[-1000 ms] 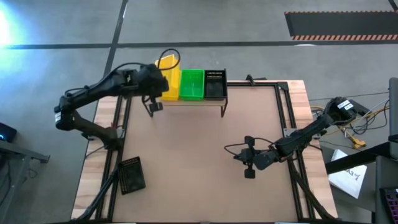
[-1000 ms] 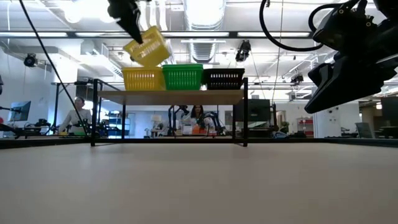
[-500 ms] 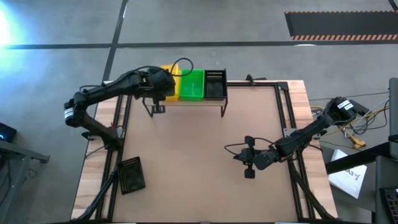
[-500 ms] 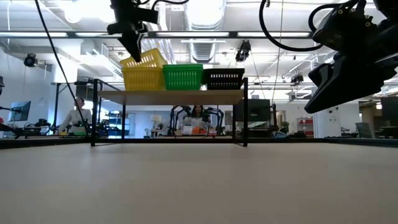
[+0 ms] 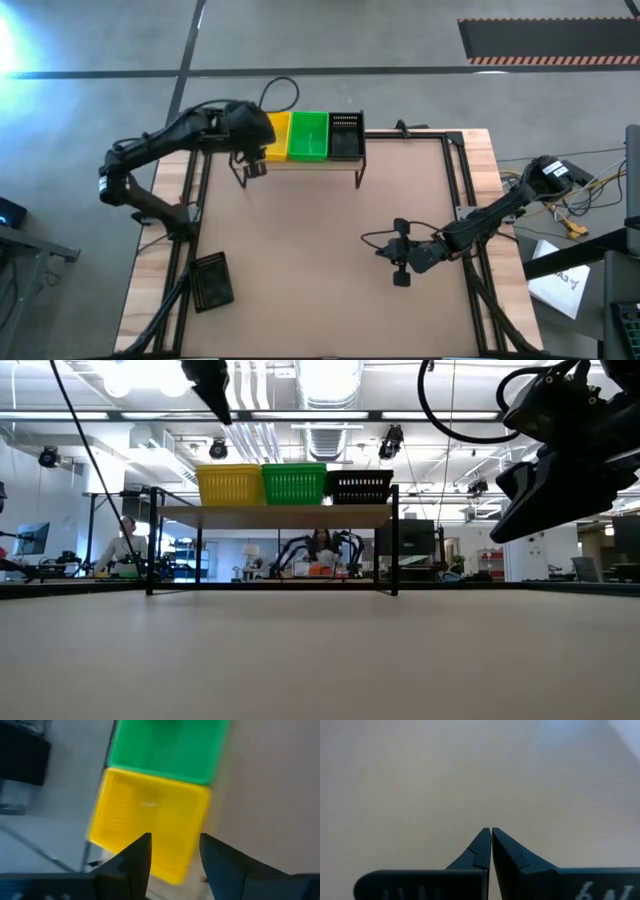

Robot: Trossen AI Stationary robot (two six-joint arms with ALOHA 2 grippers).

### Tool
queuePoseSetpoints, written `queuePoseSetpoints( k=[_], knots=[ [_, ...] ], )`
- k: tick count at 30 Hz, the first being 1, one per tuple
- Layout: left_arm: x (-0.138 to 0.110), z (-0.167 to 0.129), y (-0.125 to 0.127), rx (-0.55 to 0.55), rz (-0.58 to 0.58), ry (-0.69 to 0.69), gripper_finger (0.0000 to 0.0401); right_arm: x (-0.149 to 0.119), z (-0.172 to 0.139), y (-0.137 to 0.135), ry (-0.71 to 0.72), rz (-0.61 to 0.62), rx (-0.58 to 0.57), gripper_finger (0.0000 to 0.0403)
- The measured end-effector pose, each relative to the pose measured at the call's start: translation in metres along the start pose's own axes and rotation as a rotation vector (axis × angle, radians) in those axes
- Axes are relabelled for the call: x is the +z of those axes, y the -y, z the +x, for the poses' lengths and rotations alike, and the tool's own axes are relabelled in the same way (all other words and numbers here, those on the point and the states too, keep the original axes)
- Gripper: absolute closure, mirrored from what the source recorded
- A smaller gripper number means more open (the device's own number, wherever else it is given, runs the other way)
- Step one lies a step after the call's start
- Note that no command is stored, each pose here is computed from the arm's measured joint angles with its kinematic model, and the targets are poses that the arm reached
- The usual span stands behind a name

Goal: Stack baskets on shelf by color
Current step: Stack the black basket on the other black basket on the shelf

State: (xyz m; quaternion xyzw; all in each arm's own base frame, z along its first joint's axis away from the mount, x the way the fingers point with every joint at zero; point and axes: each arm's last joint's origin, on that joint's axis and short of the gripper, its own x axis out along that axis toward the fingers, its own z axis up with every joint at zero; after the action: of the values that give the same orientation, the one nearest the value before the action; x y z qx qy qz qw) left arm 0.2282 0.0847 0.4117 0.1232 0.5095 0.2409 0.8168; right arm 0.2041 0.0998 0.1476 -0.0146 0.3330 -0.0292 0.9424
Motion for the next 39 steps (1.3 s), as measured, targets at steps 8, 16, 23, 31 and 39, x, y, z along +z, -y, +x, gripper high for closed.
queuePoseSetpoints(
  k=[8,16,23,31,39],
  knots=[
    [-0.016,-0.017,0.112,-0.194,0.121,0.02,0.0295,-0.013,0.001,0.007,0.004,0.039,-0.105,0.0394],
    [-0.086,-0.043,0.229,-0.361,-0.035,-0.122,0.0327,-0.012,0.001,0.007,0.016,-0.042,-0.099,0.0394],
    [-0.148,-0.068,0.284,-0.391,-0.313,-0.274,0.0345,0.008,0.0,0.001,0.171,-0.16,-0.066,0.0394],
    [-0.178,-0.033,0.315,-0.244,-0.353,-0.379,0.0368,0.023,-0.002,-0.003,0.219,-0.227,-0.062,0.0394],
    [-0.178,0.02,0.3,-0.104,-0.252,-0.455,0.0394,0.029,-0.003,-0.004,0.232,-0.242,-0.062,0.0394]
  ],
)
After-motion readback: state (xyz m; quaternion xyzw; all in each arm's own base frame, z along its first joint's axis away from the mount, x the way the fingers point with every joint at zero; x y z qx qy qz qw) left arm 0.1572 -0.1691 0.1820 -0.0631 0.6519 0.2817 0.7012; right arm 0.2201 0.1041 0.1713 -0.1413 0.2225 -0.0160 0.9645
